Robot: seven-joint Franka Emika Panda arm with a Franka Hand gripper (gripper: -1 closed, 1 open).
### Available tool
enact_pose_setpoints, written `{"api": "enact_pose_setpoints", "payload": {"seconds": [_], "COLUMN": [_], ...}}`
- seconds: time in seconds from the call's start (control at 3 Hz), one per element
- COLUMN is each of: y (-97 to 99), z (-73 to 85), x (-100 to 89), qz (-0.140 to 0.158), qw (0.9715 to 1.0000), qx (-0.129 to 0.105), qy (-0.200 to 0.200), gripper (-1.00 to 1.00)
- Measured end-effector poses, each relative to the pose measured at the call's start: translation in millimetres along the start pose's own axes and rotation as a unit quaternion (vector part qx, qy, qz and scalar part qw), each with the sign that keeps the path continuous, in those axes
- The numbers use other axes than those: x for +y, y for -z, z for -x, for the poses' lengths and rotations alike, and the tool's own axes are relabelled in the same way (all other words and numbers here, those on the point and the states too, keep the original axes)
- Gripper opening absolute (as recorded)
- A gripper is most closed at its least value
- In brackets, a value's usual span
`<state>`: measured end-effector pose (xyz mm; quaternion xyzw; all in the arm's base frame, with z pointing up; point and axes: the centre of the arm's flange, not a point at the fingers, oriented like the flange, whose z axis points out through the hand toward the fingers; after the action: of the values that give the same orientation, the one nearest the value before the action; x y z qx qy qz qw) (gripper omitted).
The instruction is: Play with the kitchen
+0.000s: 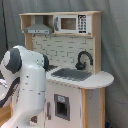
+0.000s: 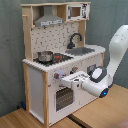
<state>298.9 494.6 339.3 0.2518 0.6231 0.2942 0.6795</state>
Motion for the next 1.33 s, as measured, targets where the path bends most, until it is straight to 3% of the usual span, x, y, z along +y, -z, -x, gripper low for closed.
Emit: {"api": "enact_pose_setpoints", "payload": {"seconds": [0.33,1.33], "y": [-10.8,-40.3], "z": [-10.9,-28.1], "x": [10.3,25.3], "qz": [-0.017,-0.065], "qw": [0.9998,0.9958], "qx": [0.006,-0.018], "qy": [0.006,0.062], "gripper": [1.00,1.00]}}
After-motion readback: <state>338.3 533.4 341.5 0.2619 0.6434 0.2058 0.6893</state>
